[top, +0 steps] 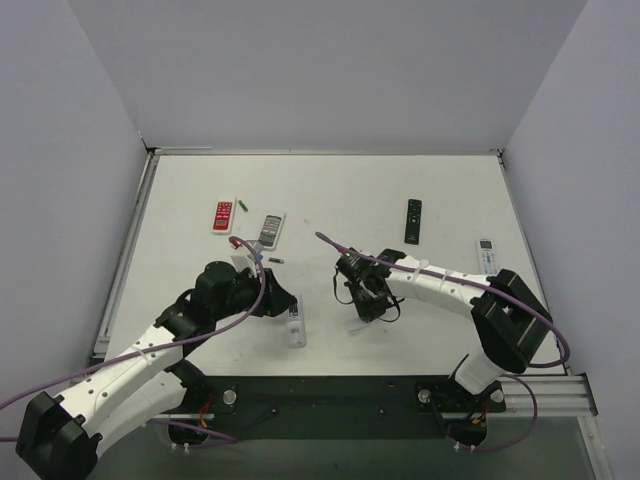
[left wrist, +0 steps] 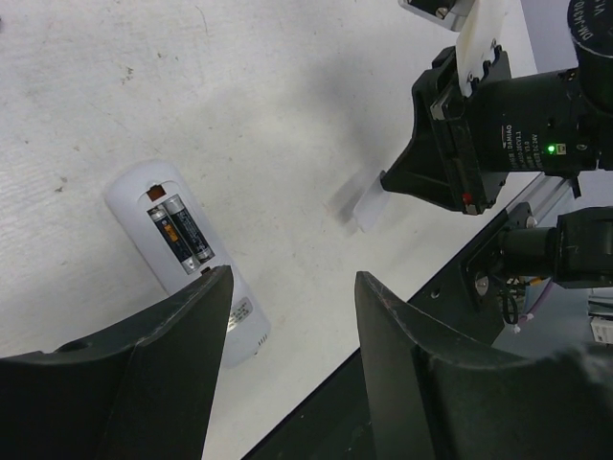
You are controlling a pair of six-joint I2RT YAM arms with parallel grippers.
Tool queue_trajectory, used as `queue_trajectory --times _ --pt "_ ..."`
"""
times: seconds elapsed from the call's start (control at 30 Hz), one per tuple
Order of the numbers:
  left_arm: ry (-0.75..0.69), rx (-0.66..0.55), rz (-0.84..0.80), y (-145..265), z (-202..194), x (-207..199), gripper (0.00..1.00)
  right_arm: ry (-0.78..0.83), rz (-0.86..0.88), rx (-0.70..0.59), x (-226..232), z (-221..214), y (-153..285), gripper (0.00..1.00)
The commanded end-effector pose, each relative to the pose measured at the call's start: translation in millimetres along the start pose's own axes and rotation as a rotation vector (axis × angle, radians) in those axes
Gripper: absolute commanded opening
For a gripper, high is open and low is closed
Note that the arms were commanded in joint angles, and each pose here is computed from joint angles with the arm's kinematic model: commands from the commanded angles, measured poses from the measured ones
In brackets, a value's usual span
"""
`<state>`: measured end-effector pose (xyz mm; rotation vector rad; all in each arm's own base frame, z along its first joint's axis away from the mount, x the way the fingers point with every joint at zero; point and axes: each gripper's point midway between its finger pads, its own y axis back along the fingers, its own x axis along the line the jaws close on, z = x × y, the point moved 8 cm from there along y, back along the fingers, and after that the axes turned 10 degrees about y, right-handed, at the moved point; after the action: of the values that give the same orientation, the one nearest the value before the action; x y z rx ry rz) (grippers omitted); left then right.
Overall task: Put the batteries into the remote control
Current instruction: Pick up the battery cover at the center of the board.
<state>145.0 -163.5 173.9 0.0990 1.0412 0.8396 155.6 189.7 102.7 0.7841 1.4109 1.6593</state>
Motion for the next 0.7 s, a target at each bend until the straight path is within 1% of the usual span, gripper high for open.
queue_trajectory --times 0.0,0.03,0.13,0.17,0.2,0.3,0.33,0.43,0.53,0.67 --pt "0.008 0.007 -0.11 -4 7 -17 0.64 0.108 -0.089 -0.097 -2 17 25 0.0" --pt "0.009 0.014 -0.118 -5 8 -19 0.64 0.122 -0.122 -0.138 -3 22 29 0.0" --pt "0.009 0.061 -0.156 -10 10 -27 0.65 0.202 -0.15 -0.269 2 36 48 0.0" --pt "0.001 0.055 -0.198 -12 13 -33 0.67 0.215 -0.142 -0.318 4 40 57 0.0" --pt "0.001 0.066 -0.219 -13 14 -37 0.67 0.256 -0.136 -0.355 6 43 62 0.0" --pt "0.006 0.104 -0.302 -16 17 -49 0.68 0.304 -0.102 -0.5 10 52 79 0.0" --pt "0.009 0.124 -0.334 -17 17 -53 0.68 0.339 -0.093 -0.564 12 55 85 0.0" --pt "0.007 0.143 -0.381 -18 22 -63 0.68 0.388 -0.077 -0.67 14 60 98 0.0" --pt "0.0 0.157 -0.409 -20 29 -73 0.68 0.416 -0.06 -0.733 16 63 106 0.0" --pt "-0.006 0.175 -0.428 -24 35 -83 0.68 0.482 -0.055 -0.781 20 66 112 0.0"
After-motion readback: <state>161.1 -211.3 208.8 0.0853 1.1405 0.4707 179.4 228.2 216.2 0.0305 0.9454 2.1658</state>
